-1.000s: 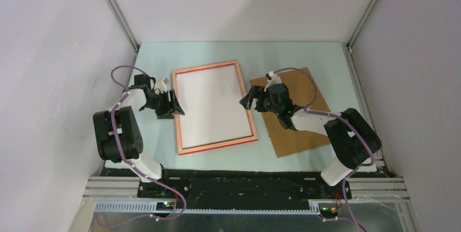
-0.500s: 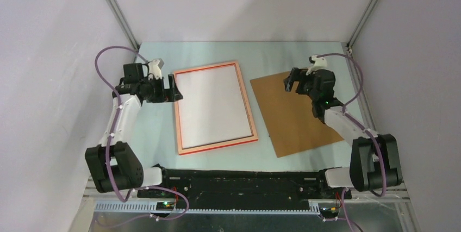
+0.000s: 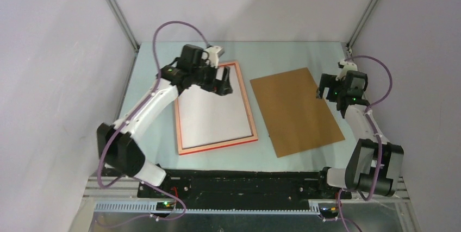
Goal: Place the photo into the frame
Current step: Turn over the photo frame item at the center of the board.
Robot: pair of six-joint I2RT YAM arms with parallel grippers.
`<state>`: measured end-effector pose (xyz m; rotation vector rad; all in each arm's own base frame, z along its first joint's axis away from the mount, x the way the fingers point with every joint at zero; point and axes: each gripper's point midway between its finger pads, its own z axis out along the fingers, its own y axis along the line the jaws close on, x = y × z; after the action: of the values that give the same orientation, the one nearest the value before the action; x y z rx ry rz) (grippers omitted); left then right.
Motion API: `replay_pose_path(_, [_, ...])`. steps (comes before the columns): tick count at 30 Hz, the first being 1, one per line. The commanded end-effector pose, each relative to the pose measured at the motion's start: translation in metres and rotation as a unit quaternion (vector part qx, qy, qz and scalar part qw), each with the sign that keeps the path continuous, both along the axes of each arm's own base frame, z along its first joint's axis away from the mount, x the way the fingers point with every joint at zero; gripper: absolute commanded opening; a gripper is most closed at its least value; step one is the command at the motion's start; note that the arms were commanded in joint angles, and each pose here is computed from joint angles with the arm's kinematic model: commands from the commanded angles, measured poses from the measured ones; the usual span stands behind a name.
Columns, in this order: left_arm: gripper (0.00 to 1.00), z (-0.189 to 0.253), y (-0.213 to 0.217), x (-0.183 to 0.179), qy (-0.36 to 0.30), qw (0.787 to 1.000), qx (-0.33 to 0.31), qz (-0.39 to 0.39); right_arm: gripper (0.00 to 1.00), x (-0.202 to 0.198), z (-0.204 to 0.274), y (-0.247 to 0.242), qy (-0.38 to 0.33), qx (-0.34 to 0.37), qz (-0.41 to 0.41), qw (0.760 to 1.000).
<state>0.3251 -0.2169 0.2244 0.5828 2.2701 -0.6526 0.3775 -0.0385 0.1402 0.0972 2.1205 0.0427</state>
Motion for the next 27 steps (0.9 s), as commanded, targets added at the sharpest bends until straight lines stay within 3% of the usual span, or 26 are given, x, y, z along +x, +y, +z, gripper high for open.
replay_pose_path(1, [1.0, -0.002, -0.065, -0.001, 0.046, 0.998, -0.03, -0.022, 0.99, -0.014, -0.017, -0.02, 0.084, 0.021, -0.004, 0.996])
replay_pose_path(10, [1.0, -0.063, -0.168, 0.001, 0.166, 0.982, -0.058, -0.065, 0.98, -0.036, -0.058, -0.048, 0.167, 0.053, -0.013, 0.984])
replay_pose_path(21, [1.0, -0.124, -0.205, 0.007, 0.247, 0.967, -0.067, 0.0, 0.96, -0.03, -0.085, -0.055, 0.198, 0.102, 0.036, 0.974])
replay_pose_path(27, [1.0, -0.151, -0.201, 0.003, 0.266, 0.962, -0.041, 0.041, 0.95, -0.018, -0.089, -0.051, 0.198, 0.122, 0.052, 0.971])
